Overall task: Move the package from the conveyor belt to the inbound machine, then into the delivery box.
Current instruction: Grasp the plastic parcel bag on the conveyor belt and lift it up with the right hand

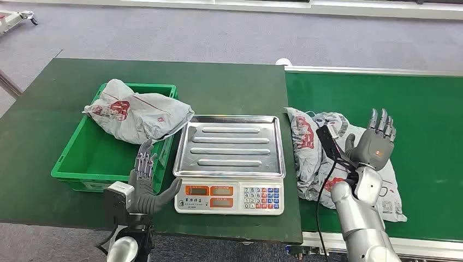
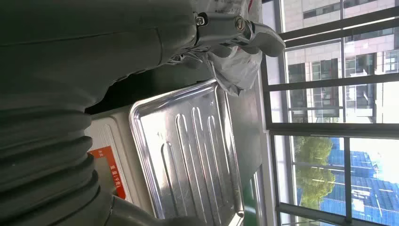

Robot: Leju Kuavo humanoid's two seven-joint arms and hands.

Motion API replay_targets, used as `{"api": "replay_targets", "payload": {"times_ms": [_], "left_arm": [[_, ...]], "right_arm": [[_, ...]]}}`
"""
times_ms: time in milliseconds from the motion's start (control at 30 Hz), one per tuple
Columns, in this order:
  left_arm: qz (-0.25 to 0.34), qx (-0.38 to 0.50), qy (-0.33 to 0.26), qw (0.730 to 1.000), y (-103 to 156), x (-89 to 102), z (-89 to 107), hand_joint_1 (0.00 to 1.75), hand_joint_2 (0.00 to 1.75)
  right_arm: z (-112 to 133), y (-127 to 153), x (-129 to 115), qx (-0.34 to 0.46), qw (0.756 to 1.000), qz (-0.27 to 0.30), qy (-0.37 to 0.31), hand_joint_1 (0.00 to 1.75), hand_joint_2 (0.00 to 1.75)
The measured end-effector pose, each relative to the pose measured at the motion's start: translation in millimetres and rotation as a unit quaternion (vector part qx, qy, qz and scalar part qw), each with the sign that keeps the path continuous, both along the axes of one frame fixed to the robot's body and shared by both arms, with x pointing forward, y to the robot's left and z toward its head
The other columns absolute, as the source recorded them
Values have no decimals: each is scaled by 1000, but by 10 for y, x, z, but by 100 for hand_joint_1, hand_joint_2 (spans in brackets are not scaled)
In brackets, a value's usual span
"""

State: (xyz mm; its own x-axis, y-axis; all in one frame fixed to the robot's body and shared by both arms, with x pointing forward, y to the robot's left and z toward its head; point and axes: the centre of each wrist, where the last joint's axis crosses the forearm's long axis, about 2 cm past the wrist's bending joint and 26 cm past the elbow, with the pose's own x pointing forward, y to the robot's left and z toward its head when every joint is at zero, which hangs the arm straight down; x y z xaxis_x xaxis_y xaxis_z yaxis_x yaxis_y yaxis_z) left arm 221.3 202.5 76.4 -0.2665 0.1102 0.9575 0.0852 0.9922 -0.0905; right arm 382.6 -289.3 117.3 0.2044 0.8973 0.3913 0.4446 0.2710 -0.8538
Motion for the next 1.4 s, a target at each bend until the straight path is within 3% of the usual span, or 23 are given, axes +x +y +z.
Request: {"api": "replay_targets", "payload": {"times_ms": [333,967,1400], "left_arm": [[1,-1,-2,1000,3,-2,12,0,175],[2,-2,-4,1000,7,-9,22,0,175],[8,11,-3,1000,38,-50,108,0,175]], "right_arm": [[-319,17,-111,34,996,-29,78,0,175],[-486,-2,-194,54,990,-51,120,0,175],[-945,-72,-534,129,946,-128,269,0,175]]}}
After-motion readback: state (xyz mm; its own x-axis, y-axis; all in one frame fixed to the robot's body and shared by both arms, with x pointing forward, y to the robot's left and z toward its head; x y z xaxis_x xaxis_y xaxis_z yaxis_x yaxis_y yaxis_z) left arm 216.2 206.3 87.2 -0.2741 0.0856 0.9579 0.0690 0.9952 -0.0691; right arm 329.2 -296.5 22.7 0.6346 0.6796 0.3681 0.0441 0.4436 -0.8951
